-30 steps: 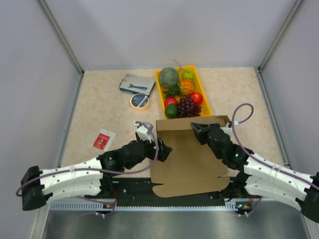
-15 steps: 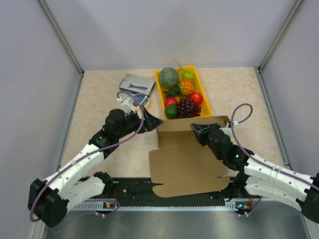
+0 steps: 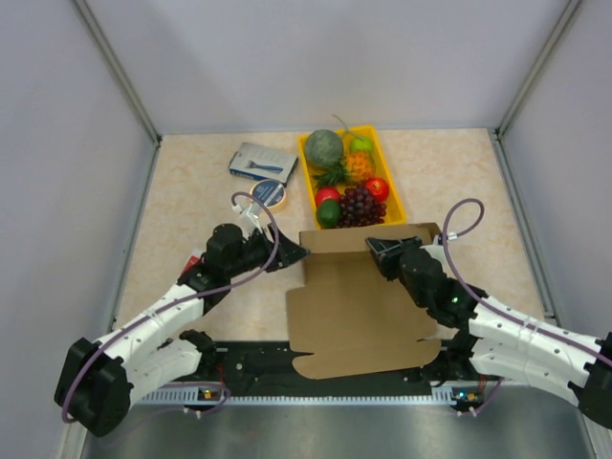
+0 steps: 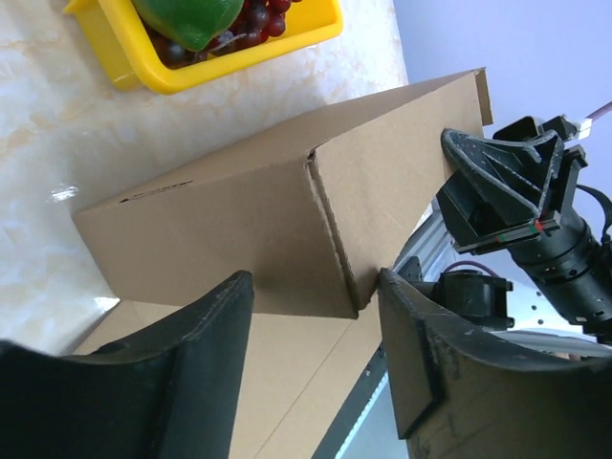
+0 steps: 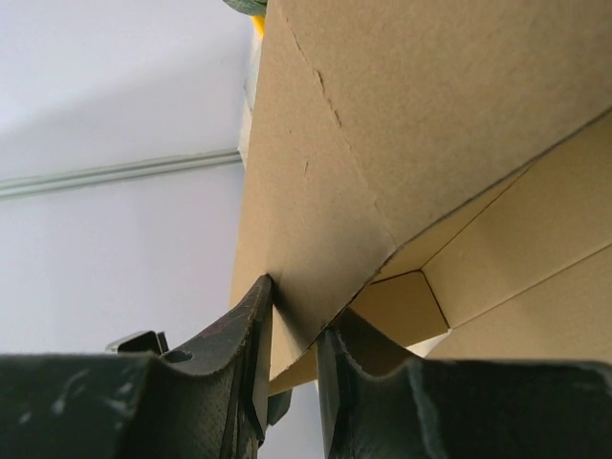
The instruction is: Fold the paper box
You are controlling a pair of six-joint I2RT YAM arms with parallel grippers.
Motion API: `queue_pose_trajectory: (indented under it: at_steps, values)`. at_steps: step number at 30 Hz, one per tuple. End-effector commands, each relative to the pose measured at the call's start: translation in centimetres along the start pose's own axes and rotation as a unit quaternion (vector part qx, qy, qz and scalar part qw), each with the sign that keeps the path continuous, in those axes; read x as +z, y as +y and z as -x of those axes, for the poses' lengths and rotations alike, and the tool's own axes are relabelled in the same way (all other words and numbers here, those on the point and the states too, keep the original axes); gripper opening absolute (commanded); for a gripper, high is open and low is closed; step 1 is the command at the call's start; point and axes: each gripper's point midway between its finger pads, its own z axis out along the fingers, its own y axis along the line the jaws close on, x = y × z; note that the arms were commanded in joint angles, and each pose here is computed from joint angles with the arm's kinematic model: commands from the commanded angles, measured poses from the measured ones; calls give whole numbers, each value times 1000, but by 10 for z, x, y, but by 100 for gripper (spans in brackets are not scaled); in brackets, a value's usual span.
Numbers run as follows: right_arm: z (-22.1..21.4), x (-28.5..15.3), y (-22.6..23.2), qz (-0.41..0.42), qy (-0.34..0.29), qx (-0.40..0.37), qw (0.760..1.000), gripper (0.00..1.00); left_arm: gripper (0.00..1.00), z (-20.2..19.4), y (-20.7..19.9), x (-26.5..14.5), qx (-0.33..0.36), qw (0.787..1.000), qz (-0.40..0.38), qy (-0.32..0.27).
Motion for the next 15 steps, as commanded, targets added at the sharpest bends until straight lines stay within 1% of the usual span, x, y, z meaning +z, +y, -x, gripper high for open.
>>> queue_pose_trajectory:
  at_steps: [1, 2, 3, 6, 9, 10, 11, 12, 13, 14, 15]
  values:
    - [-3, -2, -65, -90, 13, -86, 992, 21, 55, 15, 3, 1, 2, 999, -14, -38]
    - [-3, -2, -65, -90, 14, -86, 992, 21, 52, 17, 8, 2, 1, 999, -11, -40]
    - [-4, -2, -65, -91, 14, -86, 992, 21, 44, 16, 11, 3, 0, 999, -7, -38]
    - [-6, -1, -66, -92, 18, -89, 992, 22, 35, 7, 31, 5, -7, 999, 15, -31]
    - [-6, 0, -66, -90, 19, -97, 991, 27, 36, -2, 33, 5, -12, 1000, 1, -18]
    - [-6, -1, -65, -86, 21, -111, 990, 30, 44, -3, 28, 4, -6, 1000, -9, -13]
    - [-6, -2, -63, -82, 23, -120, 989, 39, 50, -4, 22, 3, 6, 1000, -21, -2]
    - [-5, -3, -58, -73, 24, -127, 989, 44, 59, -3, 19, 2, 14, 1000, -22, 2]
    - [-4, -5, -57, -66, 27, -161, 984, 51, 71, 2, 12, -1, 19, 1000, -13, 9]
    - [-2, -7, -54, -56, 27, -183, 981, 68, 76, 5, 10, -3, 43, 999, -11, 8]
    - [-1, -12, -43, -35, 30, -203, 978, 79, 80, 8, 10, -5, 52, 999, -1, 4]
